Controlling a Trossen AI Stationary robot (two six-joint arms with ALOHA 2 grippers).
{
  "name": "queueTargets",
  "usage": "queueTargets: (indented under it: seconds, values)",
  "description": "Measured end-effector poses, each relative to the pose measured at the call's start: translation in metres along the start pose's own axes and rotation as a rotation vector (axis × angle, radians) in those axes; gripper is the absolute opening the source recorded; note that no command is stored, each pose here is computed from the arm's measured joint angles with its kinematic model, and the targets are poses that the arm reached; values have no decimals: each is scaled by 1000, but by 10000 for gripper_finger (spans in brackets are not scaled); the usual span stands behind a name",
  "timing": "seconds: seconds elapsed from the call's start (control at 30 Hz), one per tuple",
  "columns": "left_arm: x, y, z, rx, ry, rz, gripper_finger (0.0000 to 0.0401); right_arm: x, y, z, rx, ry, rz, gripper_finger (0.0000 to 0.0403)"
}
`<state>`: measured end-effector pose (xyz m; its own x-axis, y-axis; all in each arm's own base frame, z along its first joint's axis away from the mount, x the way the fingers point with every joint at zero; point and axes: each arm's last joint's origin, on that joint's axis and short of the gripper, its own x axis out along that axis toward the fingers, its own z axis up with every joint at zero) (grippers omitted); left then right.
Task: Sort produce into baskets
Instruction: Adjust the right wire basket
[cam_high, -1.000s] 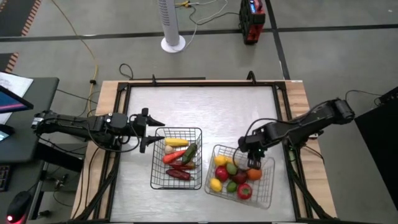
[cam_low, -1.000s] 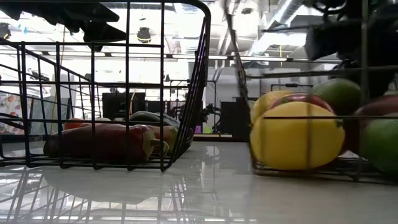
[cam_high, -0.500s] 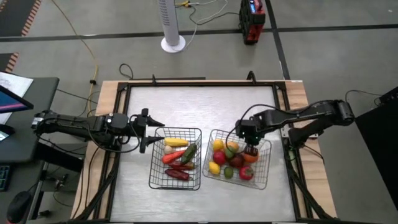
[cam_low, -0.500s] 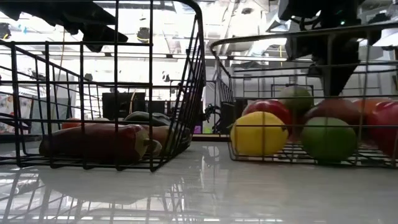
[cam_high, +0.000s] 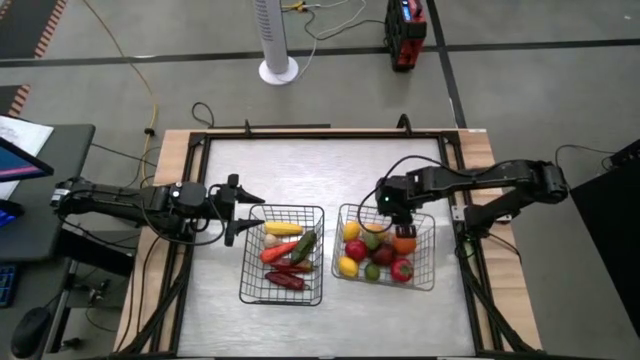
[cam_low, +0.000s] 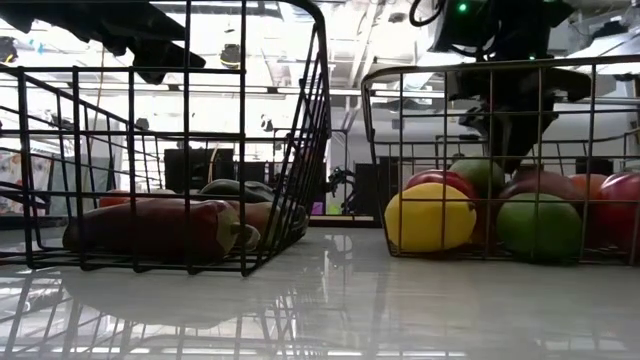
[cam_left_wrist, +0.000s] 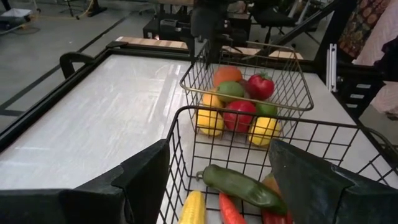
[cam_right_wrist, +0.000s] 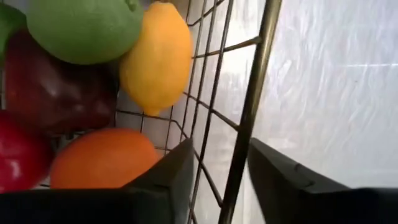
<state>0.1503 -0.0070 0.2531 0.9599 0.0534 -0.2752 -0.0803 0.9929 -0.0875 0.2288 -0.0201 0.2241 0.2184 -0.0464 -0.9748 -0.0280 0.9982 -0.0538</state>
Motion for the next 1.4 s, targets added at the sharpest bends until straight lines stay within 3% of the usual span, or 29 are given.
queueTargets:
  seconds: [0.2, 0.33, 0.67, 0.93, 1.0, 1.17, 1.4]
  values:
    - [0, 0, 0, 0, 0, 0, 263, 2, -2, 1, -79, 3, -1, 252]
    - [0, 0, 0, 0, 0, 0, 263, 2, -1, 2, -203, 0, -23, 273]
    - [0, 0, 0, 0, 0, 0, 263, 1, 10, 6, -603, -24, -61, 212]
    - [0, 0, 0, 1, 5, 1, 263, 1, 13, 8, -757, -39, -62, 152]
    - [0, 0, -1, 1, 5, 0, 263, 1, 13, 9, -729, -41, -76, 145]
    - [0, 0, -1, 1, 14, 2, 263, 1, 7, 12, -446, -73, -115, 148]
    - [0, 0, -2, 2, 19, 2, 263, 1, 7, 8, -213, -48, -106, 141]
